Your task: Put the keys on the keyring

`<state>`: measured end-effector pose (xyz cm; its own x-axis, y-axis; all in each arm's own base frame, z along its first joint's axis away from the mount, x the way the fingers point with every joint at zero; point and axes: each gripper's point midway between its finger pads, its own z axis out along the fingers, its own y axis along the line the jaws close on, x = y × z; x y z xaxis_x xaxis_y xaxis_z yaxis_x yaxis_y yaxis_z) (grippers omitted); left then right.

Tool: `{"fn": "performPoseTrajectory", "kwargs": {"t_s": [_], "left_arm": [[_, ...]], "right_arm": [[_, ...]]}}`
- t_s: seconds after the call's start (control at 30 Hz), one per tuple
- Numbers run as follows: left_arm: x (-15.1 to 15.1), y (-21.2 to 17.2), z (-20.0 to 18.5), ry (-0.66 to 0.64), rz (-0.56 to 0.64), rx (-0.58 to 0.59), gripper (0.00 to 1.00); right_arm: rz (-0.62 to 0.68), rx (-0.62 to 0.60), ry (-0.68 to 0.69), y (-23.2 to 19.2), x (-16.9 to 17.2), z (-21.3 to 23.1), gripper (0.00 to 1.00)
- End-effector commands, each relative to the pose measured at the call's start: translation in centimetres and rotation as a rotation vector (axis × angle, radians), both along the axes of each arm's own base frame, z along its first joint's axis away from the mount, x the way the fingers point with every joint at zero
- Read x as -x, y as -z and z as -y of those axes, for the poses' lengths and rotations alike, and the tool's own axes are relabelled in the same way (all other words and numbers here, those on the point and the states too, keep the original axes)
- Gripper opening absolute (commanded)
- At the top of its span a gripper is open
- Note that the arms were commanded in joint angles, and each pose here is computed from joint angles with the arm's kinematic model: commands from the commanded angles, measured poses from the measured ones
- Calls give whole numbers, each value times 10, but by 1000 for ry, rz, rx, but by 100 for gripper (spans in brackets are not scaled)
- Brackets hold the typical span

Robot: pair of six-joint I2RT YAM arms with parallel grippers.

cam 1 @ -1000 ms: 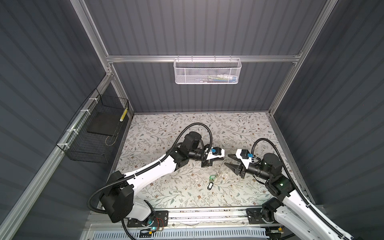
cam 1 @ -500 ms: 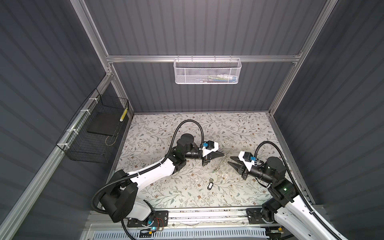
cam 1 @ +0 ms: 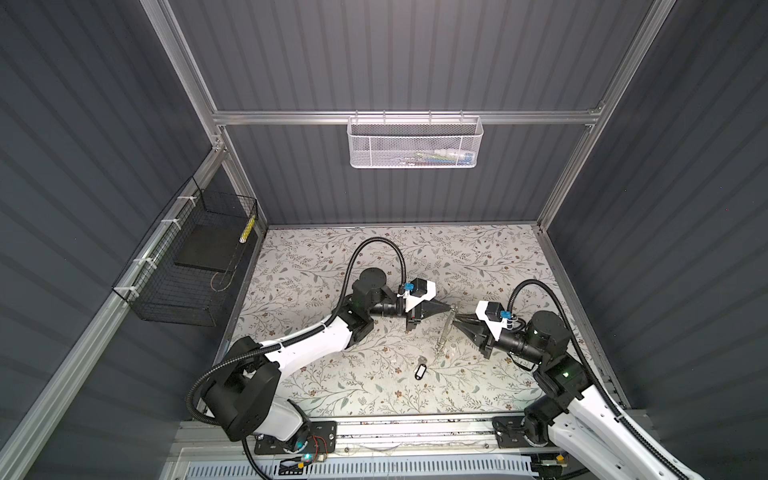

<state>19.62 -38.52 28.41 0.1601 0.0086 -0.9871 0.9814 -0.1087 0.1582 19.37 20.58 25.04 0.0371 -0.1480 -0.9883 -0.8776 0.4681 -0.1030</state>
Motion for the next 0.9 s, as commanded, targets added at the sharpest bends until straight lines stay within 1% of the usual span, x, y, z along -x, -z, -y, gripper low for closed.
{"fn": "performPoseTrajectory", "kwargs": {"t_s": [0.0,0.13,0.23,0.47,0.63,0.87], "left_arm": [[5,-2,-4,19,26,4,0],[5,-1,-6,8,58,-29,0],[6,0,-9,2,83,-53,0],[11,0,-13,-1,139,-92,0],[14,1,-13,2,167,-120,0],[16,-2,-11,13,187,-122,0]], "right_arm": [[34,-6,4,-9,4,2,21],[53,20,29,-13,6,8,24],[62,33,30,-15,8,10,24],[44,31,-25,-18,13,4,15],[26,10,-64,-22,14,-2,15],[14,-8,-104,-24,17,-8,16]]}}
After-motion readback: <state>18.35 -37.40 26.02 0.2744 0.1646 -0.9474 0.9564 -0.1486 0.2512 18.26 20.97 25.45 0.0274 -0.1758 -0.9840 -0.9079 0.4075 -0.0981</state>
